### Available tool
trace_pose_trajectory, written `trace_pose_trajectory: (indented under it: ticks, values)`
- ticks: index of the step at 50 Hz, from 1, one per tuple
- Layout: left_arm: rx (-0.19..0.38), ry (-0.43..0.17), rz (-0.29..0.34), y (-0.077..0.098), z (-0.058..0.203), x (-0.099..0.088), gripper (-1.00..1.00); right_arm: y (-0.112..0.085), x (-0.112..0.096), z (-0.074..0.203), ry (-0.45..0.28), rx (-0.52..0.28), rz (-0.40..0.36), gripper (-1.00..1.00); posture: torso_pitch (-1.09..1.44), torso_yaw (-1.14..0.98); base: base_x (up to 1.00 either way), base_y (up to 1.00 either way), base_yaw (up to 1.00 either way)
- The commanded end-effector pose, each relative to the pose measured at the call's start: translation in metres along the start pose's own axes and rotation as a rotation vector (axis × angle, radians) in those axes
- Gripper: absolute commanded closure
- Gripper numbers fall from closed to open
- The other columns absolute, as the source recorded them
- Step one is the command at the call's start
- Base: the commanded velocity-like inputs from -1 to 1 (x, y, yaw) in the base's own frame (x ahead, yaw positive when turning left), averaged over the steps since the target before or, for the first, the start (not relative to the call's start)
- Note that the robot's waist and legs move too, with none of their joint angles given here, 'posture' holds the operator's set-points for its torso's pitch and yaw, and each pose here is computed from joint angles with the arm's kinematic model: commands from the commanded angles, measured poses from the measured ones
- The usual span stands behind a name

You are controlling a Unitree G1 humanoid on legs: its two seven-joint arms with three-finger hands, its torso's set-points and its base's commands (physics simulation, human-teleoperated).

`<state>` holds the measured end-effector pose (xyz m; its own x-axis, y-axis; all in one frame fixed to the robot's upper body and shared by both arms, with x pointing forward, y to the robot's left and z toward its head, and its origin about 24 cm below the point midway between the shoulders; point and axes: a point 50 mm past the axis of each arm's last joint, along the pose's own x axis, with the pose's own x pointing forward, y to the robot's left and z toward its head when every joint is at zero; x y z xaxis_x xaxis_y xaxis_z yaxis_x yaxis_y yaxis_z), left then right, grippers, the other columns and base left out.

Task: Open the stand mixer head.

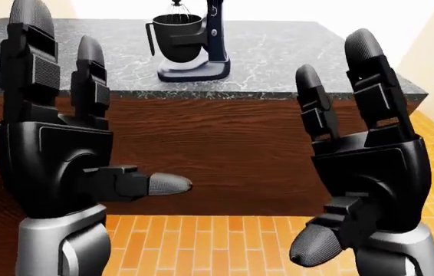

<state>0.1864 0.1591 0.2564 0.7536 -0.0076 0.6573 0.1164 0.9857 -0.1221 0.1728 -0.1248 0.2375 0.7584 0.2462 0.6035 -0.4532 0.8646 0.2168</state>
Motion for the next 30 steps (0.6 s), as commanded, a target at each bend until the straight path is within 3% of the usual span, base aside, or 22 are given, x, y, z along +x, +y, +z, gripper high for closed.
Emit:
trace_pose_trajectory:
  ticks: [1, 30]
  values:
    - [0.004, -0.064, -0.004, -0.0005, 0.0090, 0.0015, -1.00, 0.0041, 0.0011, 0.0090, -0.067, -0.017, 0.026, -1.00, 0.00, 0.00, 0.12, 0.00, 0.00]
    - [0.004, -0.063, -0.008, -0.0011, 0.0086, 0.0006, -1.00, 0.0035, 0.0015, 0.0117, -0.080, 0.004, 0.026, -1.00, 0.00, 0.00, 0.28, 0.00, 0.00]
